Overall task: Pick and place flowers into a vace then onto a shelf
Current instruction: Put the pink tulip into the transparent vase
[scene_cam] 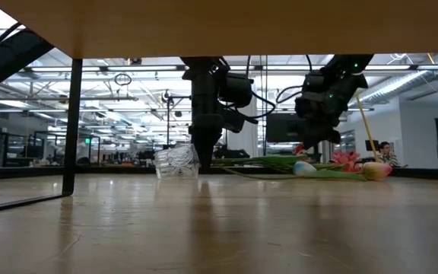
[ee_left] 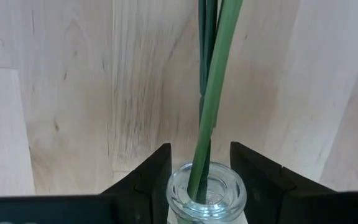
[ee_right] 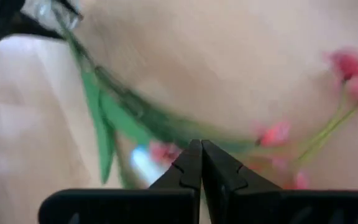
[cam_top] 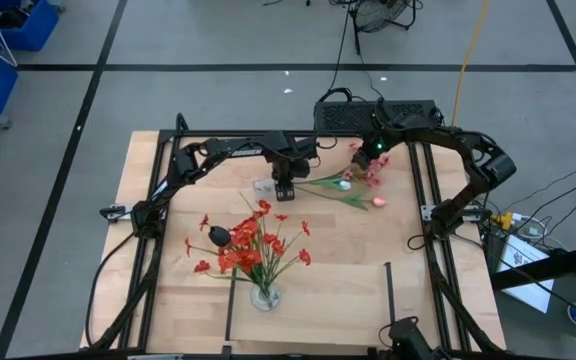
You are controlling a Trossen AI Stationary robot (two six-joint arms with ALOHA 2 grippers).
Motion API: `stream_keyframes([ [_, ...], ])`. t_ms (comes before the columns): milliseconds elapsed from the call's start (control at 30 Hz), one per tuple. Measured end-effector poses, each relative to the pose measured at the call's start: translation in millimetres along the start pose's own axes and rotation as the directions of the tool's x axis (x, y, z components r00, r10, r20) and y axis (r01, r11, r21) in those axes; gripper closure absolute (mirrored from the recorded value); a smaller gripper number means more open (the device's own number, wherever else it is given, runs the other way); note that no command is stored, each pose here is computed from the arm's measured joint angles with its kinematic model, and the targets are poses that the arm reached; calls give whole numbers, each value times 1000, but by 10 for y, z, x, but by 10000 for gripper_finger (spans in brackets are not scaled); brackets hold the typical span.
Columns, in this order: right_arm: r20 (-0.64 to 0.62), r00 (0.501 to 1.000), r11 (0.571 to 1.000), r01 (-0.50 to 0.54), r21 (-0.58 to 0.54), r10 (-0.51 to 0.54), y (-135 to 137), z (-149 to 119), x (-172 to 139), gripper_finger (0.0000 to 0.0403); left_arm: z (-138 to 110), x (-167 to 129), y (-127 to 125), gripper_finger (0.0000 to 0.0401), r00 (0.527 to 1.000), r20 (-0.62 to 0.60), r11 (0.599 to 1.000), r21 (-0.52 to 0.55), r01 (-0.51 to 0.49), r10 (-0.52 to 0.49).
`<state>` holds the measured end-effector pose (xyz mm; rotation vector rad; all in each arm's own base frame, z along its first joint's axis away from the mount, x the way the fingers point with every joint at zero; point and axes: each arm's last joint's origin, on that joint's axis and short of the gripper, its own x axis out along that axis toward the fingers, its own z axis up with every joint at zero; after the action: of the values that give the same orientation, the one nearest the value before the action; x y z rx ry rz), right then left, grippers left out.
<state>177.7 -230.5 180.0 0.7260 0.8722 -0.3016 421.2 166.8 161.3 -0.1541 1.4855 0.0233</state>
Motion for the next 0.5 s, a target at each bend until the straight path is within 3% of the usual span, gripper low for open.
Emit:
stream_keyframes([
  [300, -30, 999, 1000, 26, 7, -26, 35, -54, -98, 403, 31, -42, 41, 251, 999, 43, 1000, -16, 26, -25],
  [500, 107, 992, 997, 66, -50, -61, 161, 5, -384, 403, 88, -95, 28, 251, 992, 101, 997, 18, 73, -74],
])
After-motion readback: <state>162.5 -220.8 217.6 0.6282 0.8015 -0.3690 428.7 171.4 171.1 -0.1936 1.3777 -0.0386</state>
